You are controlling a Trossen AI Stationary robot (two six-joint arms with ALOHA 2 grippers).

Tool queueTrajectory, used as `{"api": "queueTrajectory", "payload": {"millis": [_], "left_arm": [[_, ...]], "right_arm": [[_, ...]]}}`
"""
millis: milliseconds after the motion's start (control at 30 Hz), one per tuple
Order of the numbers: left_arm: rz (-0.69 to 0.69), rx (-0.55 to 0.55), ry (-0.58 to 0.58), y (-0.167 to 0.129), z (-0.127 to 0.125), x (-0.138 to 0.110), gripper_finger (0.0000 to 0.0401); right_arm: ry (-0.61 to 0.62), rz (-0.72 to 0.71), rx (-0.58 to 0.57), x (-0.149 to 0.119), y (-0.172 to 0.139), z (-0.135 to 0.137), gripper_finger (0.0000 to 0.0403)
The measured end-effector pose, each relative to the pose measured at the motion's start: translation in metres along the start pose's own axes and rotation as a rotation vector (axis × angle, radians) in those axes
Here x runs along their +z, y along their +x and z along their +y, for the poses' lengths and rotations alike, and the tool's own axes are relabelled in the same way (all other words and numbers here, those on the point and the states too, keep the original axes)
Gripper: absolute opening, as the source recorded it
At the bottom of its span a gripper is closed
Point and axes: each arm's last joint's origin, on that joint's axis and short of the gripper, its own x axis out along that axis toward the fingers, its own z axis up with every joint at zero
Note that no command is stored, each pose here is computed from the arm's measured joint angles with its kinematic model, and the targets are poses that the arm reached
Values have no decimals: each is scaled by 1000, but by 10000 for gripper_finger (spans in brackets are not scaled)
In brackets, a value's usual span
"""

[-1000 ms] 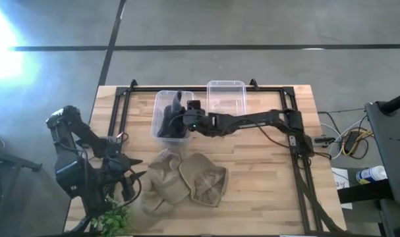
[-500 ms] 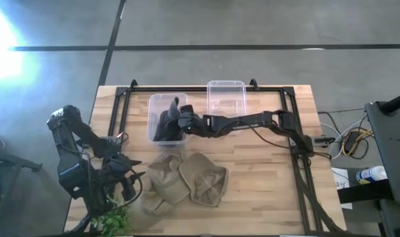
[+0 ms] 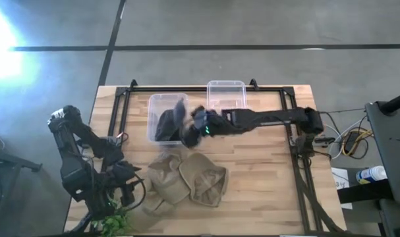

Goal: Pick & Place hat
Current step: Put the top right brown cap into the right transparent bin

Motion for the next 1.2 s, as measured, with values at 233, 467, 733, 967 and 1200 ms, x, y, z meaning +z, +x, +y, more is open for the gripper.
{"api": "queueTrajectory", "payload": {"millis": [233, 467, 733, 967, 1200], "left_arm": [[14, -106, 21, 26, -17, -18, 184], [81, -149, 51, 60, -20, -45, 184], [137, -134, 146, 81, -13, -68, 184], [146, -109, 151, 92, -8, -78, 184], [124, -99, 127, 96, -6, -82, 184]], "right_arm": [[5, 410, -189, -71, -46, 11, 185], [1, 376, -145, -140, -36, 51, 185], [-39, 261, 41, -176, 37, 80, 176], [-197, 233, -70, -193, 64, 82, 139], [-236, 212, -82, -195, 78, 93, 129]]}}
